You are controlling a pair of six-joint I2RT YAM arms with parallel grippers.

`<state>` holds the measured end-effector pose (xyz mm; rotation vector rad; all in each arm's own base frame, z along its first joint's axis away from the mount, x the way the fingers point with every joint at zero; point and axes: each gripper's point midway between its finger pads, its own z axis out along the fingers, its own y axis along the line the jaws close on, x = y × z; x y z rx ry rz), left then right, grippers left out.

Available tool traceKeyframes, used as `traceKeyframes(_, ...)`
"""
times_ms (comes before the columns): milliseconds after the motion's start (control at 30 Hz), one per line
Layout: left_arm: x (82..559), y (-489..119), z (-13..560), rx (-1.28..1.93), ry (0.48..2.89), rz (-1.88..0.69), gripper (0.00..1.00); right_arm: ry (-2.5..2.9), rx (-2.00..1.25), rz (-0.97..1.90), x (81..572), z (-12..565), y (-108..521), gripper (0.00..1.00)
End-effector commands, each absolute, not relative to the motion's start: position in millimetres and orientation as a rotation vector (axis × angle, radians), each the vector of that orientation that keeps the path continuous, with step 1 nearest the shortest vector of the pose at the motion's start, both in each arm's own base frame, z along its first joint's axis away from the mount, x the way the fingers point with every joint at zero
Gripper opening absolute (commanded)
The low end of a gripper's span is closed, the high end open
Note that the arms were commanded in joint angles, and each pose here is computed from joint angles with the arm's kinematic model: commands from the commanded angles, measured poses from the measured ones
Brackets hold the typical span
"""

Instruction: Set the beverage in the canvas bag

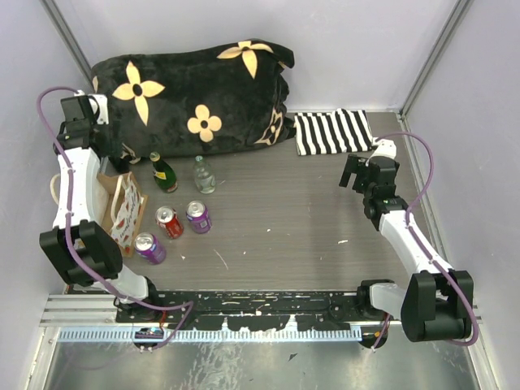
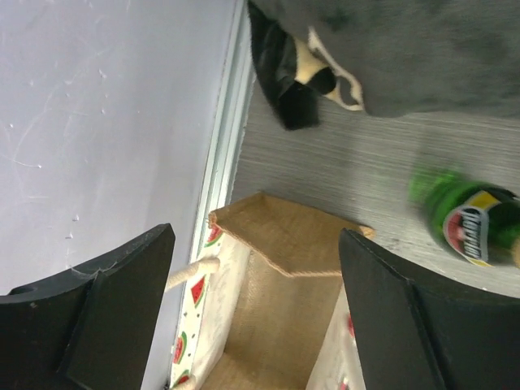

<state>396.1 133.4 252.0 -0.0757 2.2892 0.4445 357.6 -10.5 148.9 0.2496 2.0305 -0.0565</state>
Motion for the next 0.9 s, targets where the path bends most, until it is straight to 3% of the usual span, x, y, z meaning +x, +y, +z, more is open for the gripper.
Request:
traceKeyframes(0,403.8,162.2,235.8,-0.149,2.310,0.455,0.88,1.959,0.216,-0.026,372.1,179.4,-7.3,1.00)
traceKeyframes(867,374.1,189.7,163.4,-0.082,2.506,0.391,0.73,1.980,0.210,0.013,373.9,177.7,-0.7,1.00)
